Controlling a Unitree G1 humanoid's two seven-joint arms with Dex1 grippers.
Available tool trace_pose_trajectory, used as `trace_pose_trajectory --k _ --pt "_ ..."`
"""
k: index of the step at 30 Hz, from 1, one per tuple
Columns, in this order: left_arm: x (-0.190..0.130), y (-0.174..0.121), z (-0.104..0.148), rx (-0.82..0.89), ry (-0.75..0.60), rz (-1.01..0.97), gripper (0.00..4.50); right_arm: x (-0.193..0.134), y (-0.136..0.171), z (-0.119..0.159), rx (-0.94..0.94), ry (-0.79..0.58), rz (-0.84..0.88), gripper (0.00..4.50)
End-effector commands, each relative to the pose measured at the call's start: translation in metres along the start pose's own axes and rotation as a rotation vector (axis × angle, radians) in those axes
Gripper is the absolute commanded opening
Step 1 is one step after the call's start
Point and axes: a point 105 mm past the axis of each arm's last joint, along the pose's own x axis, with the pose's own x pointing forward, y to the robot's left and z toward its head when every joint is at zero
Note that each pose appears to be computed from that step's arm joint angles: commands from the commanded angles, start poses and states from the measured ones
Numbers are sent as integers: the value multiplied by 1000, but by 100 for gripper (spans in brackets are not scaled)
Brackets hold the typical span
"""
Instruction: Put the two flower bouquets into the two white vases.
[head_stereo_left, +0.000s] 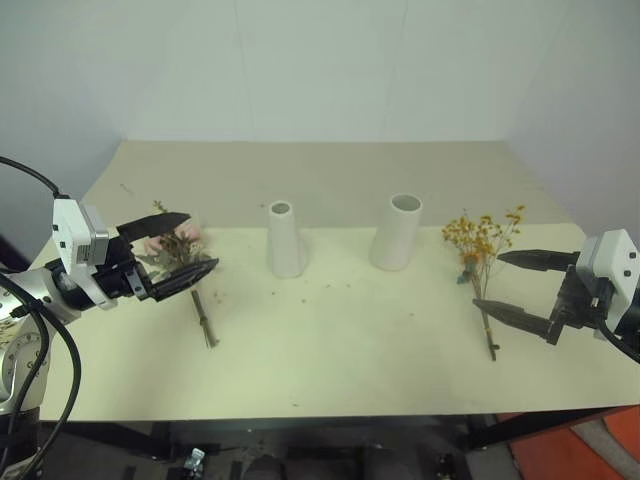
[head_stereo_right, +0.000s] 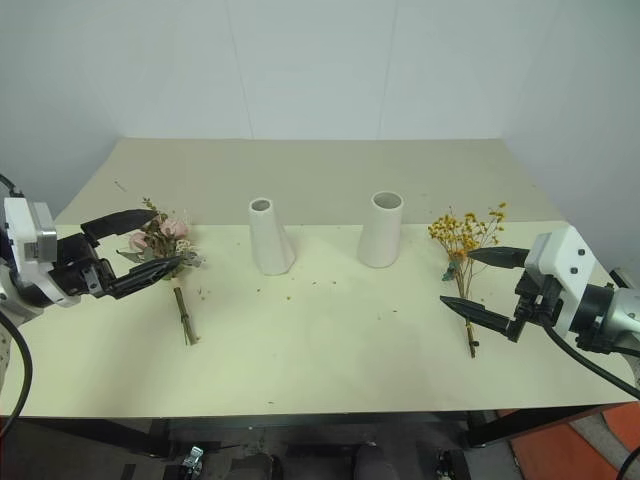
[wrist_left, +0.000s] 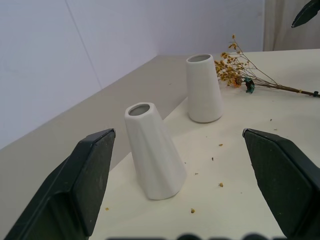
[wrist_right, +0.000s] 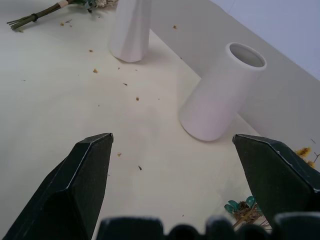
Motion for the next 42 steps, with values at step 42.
trace_pose_trajectory --k 42 --pt "130 -47 18 212 -141 -355 445 41 -55 -92 520 631 -377 450"
